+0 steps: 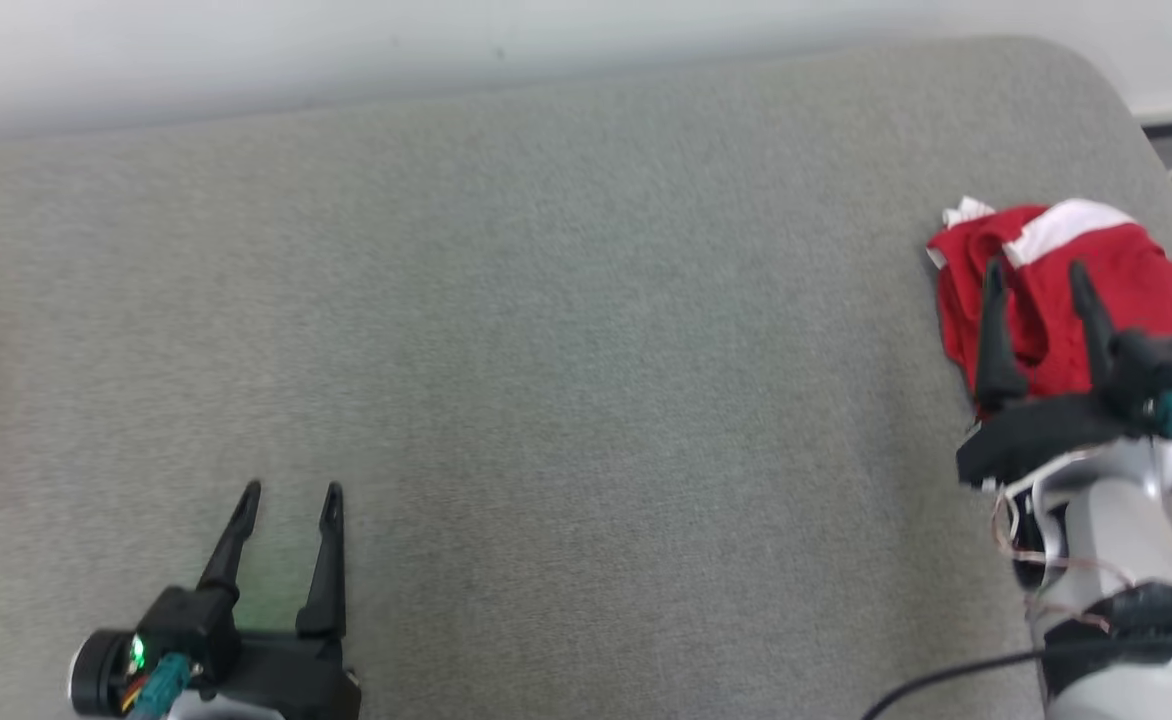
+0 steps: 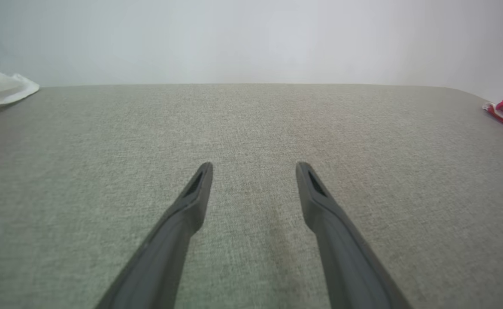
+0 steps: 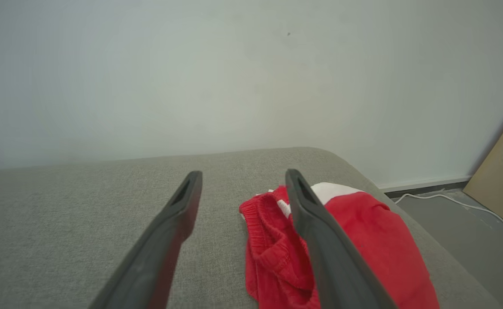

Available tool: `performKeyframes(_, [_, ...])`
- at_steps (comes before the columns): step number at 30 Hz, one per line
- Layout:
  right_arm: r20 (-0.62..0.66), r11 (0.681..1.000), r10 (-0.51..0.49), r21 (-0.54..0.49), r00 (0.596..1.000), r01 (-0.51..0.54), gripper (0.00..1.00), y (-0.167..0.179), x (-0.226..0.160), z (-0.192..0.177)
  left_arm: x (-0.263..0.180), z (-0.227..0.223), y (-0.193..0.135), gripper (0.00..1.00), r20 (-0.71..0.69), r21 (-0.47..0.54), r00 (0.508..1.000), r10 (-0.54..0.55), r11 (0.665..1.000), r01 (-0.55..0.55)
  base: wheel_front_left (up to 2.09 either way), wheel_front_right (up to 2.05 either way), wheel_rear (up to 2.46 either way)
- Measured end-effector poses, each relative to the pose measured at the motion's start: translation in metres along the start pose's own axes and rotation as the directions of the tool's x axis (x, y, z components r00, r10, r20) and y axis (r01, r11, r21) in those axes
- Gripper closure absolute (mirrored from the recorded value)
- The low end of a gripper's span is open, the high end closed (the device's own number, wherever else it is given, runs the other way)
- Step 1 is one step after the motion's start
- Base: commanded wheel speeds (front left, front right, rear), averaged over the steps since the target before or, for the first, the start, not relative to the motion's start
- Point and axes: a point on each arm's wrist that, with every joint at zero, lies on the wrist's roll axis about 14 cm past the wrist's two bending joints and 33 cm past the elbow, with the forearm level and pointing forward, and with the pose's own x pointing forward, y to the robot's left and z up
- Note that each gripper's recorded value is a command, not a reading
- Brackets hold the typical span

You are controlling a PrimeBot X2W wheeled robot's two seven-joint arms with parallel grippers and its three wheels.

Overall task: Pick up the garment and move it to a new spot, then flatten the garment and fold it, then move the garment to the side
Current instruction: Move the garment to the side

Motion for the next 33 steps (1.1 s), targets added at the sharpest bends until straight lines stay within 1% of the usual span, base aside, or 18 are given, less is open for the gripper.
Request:
performKeyframes(6, [0.003, 0.994, 0.074, 0.076, 0.997, -0.074, 0.00, 0.035, -0.020, -0.002, -0.025, 0.007, 0.023, 0.00, -0.005, 0.016, 0.996, 0.084, 0.996, -0.084, 0.00, 0.00, 0.00])
performKeyframes(12, [0.017, 0.980, 0.154, 0.129, 0.988, -0.154, 0.00, 0.072, -0.037, 0.001, -0.052, 0.017, 0.047, 0.00, 0.003, 0.032, 0.985, 0.173, 0.984, -0.173, 0.00, 0.00, 0.00])
performKeyframes(15, [0.026, 0.974, 0.166, 0.155, 0.986, -0.168, 0.00, 0.079, -0.046, 0.003, -0.065, 0.023, 0.058, 0.00, 0.014, 0.031, 0.976, 0.218, 0.975, -0.218, 0.00, 0.00, 0.00])
performKeyframes(19, [0.032, 0.967, 0.180, 0.179, 0.983, -0.182, 0.00, 0.088, -0.060, 0.005, -0.081, 0.031, 0.066, 0.00, 0.031, 0.037, 0.968, 0.250, 0.967, -0.252, 0.00, 0.00, 0.00])
performKeyframes(25, [0.044, 0.954, 0.232, 0.187, 0.972, -0.236, 0.00, 0.108, -0.078, 0.009, -0.100, 0.043, 0.077, 0.00, 0.060, 0.046, 0.954, 0.294, 0.954, -0.297, 0.00, 0.00, 0.00])
performKeyframes(33, [0.039, 0.949, 0.232, 0.208, 0.972, -0.235, 0.00, 0.111, -0.091, 0.006, -0.109, 0.048, 0.083, 0.00, 0.074, 0.055, 0.946, 0.317, 0.945, -0.321, 0.00, 0.00, 0.00])
